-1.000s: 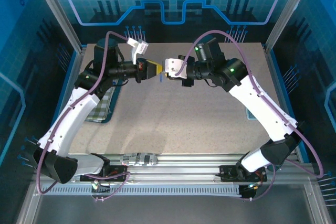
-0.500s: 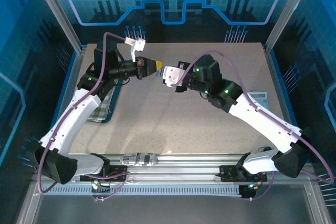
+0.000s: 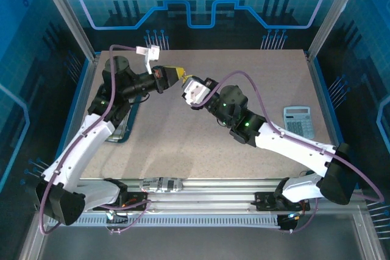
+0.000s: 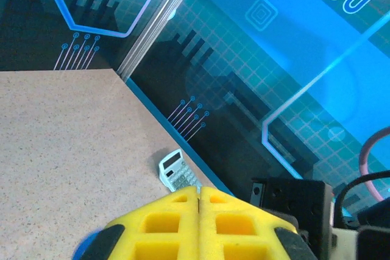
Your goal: Remove the keys from the keyring
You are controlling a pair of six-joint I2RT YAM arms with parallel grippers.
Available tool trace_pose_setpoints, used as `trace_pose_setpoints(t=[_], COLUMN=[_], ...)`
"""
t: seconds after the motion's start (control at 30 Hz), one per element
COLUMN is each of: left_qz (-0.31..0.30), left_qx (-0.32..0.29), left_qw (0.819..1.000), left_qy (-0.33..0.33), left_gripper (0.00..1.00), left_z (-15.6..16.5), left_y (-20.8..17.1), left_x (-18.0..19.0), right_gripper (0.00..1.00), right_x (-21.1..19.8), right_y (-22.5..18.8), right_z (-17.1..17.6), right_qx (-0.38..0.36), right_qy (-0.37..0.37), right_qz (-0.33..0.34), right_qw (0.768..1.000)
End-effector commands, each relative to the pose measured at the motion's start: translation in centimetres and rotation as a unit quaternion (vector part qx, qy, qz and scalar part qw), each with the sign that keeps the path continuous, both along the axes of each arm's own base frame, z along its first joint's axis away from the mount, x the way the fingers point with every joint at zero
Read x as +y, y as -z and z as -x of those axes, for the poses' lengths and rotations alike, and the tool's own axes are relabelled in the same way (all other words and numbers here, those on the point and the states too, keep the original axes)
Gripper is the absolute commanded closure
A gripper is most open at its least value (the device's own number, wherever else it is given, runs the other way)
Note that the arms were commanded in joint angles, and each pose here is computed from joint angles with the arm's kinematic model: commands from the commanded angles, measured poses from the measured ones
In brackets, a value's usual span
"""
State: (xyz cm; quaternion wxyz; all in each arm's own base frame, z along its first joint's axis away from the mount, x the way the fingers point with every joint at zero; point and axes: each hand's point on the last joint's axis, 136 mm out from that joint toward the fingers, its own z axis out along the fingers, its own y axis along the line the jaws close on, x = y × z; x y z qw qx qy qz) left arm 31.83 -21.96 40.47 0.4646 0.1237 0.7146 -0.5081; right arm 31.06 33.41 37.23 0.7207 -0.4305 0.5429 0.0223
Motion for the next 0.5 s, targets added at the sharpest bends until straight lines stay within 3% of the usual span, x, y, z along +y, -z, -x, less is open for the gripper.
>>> trace_pose_setpoints(t=[0.0,0.17,0.47], left_qz=[-0.001,-0.031,-0.041], left_qx=[0.001,0.023,0.104], left_qw=[0.999,0.996,0.988], left_qy=[-0.043,-0.076,-0.108], left_gripper=[1.0,0.99,0.97], left_z=[-0.2,-0.7,-1.8], left_y=[0.5,3.6,11.9], left_x=[1.8,3.1,3.4], right_gripper=[1.0,1.0,1.0], right_x=[-2.5,-7.1,-12.6], right_y=[-1.9,2.4,11.7], right_z=[-0.4,-1.4,-2.3], right_qx=[0.005,0.11,0.283], right_qy=[0.034,0.078,0.139], right_qz=[-0.065,-0.094,-0.134], right_qw=[0.997,0.986,0.939])
